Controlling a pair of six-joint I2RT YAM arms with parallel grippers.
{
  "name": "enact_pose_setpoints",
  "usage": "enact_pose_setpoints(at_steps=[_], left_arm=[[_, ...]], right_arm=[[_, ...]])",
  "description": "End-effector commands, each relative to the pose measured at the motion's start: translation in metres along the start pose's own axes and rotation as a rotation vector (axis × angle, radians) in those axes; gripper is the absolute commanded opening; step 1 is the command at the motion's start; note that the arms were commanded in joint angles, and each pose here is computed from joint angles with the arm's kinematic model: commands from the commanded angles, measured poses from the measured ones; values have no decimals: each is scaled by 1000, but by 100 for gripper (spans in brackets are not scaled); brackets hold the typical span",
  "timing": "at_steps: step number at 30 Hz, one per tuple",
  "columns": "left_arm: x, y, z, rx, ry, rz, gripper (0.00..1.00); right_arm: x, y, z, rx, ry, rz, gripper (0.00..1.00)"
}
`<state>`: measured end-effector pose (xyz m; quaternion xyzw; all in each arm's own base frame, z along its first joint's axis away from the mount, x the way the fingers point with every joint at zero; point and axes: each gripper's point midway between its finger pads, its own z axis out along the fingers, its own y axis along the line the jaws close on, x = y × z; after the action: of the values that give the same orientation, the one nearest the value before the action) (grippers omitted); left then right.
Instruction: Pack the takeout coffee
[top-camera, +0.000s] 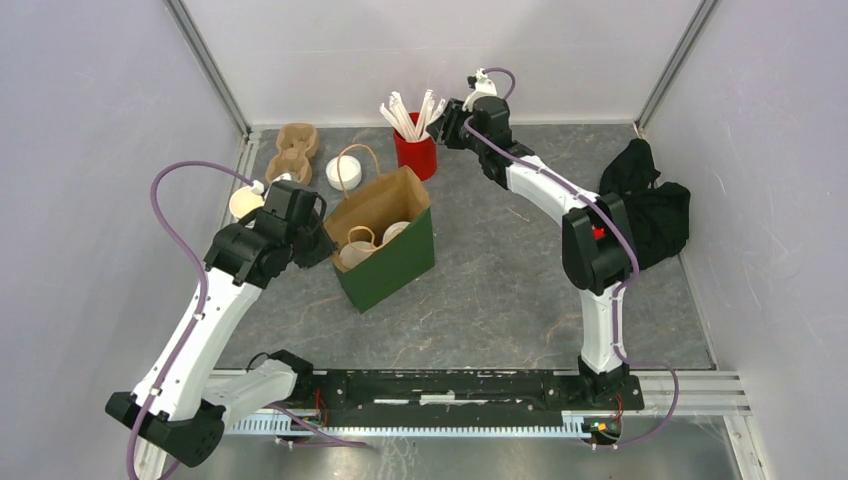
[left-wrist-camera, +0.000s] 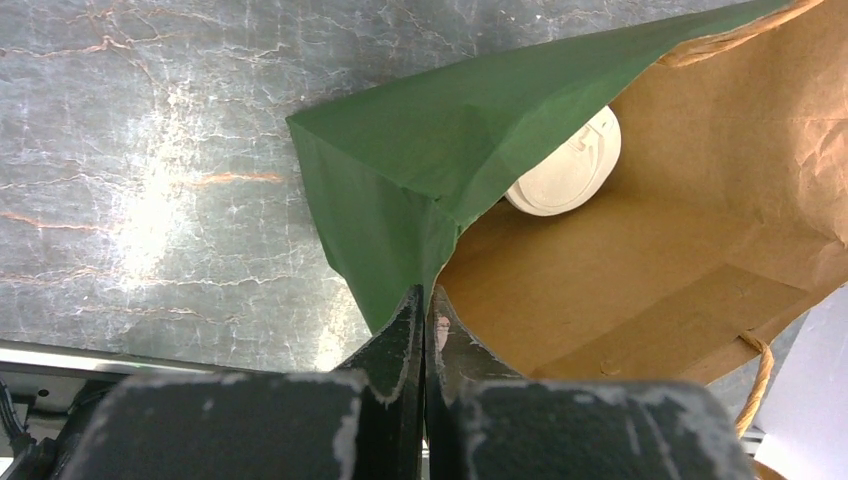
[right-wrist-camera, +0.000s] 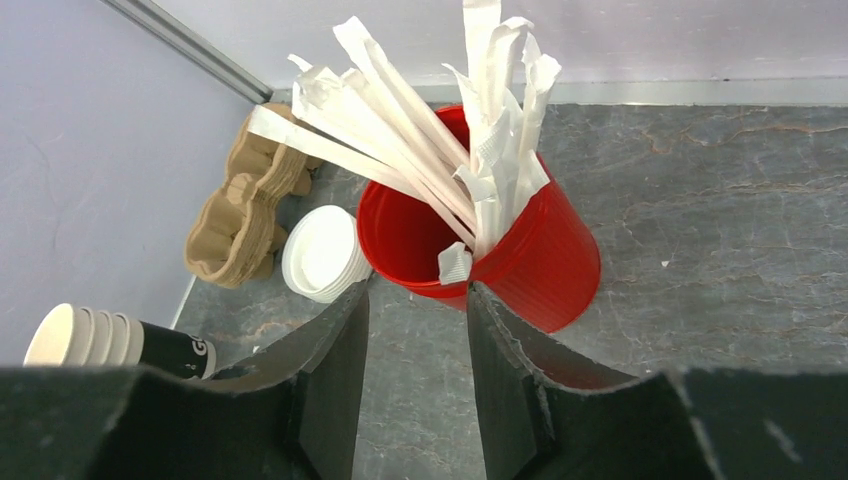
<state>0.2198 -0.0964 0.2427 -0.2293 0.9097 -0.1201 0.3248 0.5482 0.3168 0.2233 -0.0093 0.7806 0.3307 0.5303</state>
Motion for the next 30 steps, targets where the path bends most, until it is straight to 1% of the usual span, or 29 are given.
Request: enact_pose_setpoints(at_steps=[1,9,12,20,22,25,30], left_arm=[[-11,-15,-5,55,-27,-24,2],[-11,-19,-2,55,-17,-11,2],[-11,-19,-1,55,-16,-9,2],[-8,-20,3,57,-4,-7,2],[-8,-20,3,57,-3,-7,2],[-8,-20,5,59,-4,-8,2],[-9,-21,5,63,-10,-5,2]], right_arm=[[-21,3,13,-11,-71,0,45],[-17,-6,30,7,-70,-20,41],[-19,-6,34,5,-77,-27,37],[-25,-6,38,7,-77,-39,17],[-32,-1,36,0,-81,-47,12],[-48,10,25,-11,-97,-52,7],[-88,32,-3,-18,-152,-90,4]])
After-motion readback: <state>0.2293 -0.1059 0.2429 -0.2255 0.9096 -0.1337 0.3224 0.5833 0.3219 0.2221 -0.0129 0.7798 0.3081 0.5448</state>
